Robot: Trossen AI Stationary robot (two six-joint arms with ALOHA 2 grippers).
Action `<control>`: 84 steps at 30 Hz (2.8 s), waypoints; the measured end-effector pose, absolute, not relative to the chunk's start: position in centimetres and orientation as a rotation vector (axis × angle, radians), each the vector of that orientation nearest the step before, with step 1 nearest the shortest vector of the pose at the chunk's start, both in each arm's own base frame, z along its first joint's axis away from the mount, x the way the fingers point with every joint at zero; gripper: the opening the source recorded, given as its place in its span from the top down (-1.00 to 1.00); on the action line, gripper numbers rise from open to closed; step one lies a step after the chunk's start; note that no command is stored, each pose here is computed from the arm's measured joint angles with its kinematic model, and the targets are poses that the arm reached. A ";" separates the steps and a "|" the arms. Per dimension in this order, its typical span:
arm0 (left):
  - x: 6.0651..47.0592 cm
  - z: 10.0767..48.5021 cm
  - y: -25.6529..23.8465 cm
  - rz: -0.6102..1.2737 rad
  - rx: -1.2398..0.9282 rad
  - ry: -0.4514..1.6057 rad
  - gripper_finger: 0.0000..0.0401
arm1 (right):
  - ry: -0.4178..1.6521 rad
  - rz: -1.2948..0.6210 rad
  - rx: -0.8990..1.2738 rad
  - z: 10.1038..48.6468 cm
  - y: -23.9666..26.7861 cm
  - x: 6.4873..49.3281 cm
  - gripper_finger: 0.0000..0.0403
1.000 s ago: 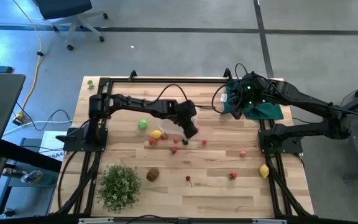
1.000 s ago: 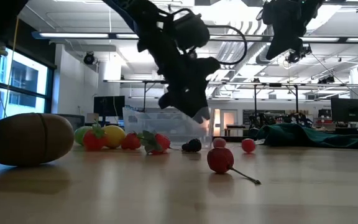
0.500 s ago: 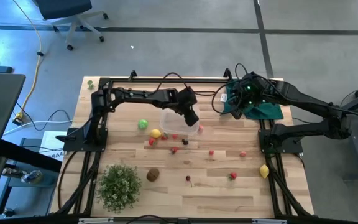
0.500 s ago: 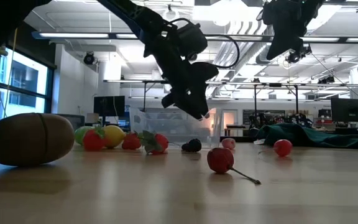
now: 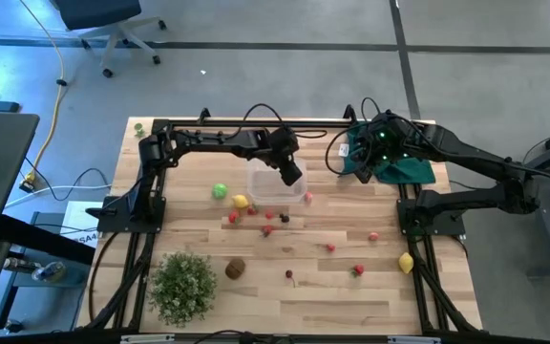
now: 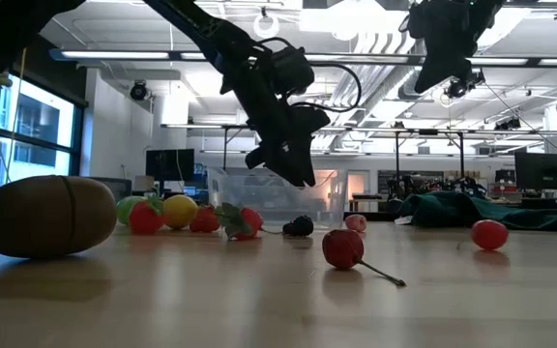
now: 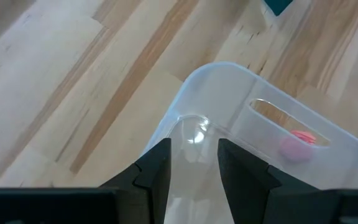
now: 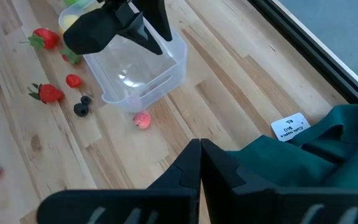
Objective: Pick and placing Produce into tupperware
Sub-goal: Prepare the transparent bin on the table, then put the green cabbage into the transparent bin
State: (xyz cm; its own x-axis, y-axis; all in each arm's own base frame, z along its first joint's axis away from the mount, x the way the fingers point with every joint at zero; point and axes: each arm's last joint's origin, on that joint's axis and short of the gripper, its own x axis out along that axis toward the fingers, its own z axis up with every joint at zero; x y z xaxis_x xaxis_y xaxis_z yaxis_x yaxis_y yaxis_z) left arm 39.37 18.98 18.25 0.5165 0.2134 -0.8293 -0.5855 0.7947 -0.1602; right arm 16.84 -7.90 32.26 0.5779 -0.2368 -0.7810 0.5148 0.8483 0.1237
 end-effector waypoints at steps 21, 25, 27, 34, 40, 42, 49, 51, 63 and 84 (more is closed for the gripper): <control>39.8 19.9 18.2 0.436 -0.440 0.899 0.39 | 0.847 -0.451 0.358 32.3 -7.9 16.8 1.00; 40.8 22.9 16.8 0.376 -0.371 0.912 0.39 | 0.848 -0.447 0.351 32.3 -7.9 16.9 1.00; 41.1 25.2 16.0 0.335 -0.315 0.943 0.39 | 0.848 -0.447 0.351 32.3 -7.9 16.8 1.00; 40.2 34.9 13.0 0.277 -0.087 1.005 0.39 | 0.863 -0.440 0.339 32.2 -7.9 16.8 1.00; 35.9 41.2 10.8 0.340 0.010 1.001 0.39 | 0.864 -0.440 0.339 32.2 -7.9 16.8 1.00; 33.8 42.1 10.2 0.375 -0.015 1.000 0.39 | 0.864 -0.440 0.339 32.2 -7.9 16.8 1.00; 28.7 42.0 8.5 0.504 -0.077 1.125 0.39 | 0.849 -0.438 0.334 32.3 -7.9 16.9 1.00; 27.9 41.4 8.1 0.498 -0.082 1.151 0.39 | 0.849 -0.437 0.335 32.3 -7.9 16.9 1.00; 25.8 32.2 6.8 0.273 -0.197 1.326 0.39 | 0.853 -0.420 0.339 32.3 -7.8 16.9 1.00; 24.2 22.4 6.6 0.334 -0.169 1.485 0.39 | 0.857 -0.421 0.341 32.2 -7.8 16.9 1.00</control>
